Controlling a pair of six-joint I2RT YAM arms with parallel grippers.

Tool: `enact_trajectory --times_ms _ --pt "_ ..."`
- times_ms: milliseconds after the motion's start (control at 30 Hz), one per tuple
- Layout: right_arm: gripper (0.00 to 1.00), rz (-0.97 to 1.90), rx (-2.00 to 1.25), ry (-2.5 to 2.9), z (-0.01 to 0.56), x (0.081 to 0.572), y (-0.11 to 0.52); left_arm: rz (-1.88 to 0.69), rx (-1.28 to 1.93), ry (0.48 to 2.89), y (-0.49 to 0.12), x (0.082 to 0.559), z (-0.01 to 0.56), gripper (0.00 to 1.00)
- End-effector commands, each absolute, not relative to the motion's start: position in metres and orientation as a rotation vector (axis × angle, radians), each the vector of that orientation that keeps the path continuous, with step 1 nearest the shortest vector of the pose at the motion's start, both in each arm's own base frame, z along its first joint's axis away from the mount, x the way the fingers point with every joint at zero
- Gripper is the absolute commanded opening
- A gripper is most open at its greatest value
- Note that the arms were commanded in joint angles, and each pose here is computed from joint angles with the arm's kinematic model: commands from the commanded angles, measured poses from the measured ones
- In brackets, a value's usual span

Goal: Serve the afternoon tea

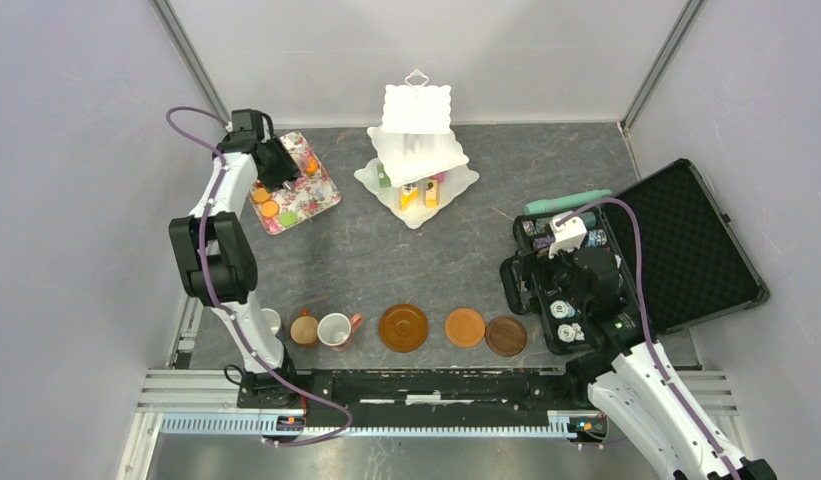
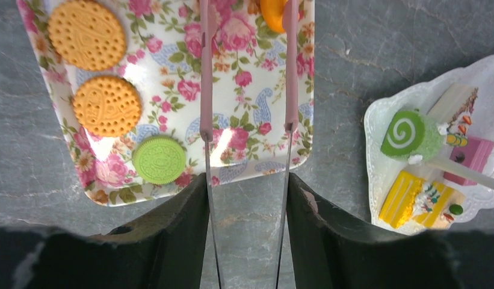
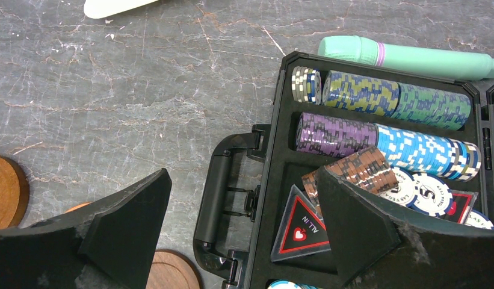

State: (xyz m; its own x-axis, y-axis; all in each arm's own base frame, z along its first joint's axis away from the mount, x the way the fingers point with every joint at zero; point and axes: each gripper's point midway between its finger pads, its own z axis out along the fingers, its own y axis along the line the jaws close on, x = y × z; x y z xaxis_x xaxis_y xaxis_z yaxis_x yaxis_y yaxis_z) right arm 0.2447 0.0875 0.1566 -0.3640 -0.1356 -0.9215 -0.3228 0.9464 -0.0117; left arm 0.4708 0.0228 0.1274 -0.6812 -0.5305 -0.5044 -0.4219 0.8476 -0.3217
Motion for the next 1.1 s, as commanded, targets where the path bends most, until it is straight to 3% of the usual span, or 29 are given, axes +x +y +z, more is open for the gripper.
enact_trajectory --times_ms 0,833,933,1067 --pt "0.98 0.201 -0.317 1.913 0.165 0.248 0.088 -0.140 -0.639 2.369 0.040 0.484 0.150 0.54" --pt "0.98 0.198 -0.316 1.924 0.163 0.248 0.087 -0.052 -0.648 2.407 0.056 0.506 0.131 0.56" --pt "0.98 0.197 -0.316 1.926 0.163 0.248 0.087 -0.050 -0.650 2.418 0.056 0.505 0.126 0.54" --pt "0.98 0.197 -0.315 1.923 0.164 0.248 0.087 -0.042 -0.648 2.392 0.057 0.503 0.138 0.42"
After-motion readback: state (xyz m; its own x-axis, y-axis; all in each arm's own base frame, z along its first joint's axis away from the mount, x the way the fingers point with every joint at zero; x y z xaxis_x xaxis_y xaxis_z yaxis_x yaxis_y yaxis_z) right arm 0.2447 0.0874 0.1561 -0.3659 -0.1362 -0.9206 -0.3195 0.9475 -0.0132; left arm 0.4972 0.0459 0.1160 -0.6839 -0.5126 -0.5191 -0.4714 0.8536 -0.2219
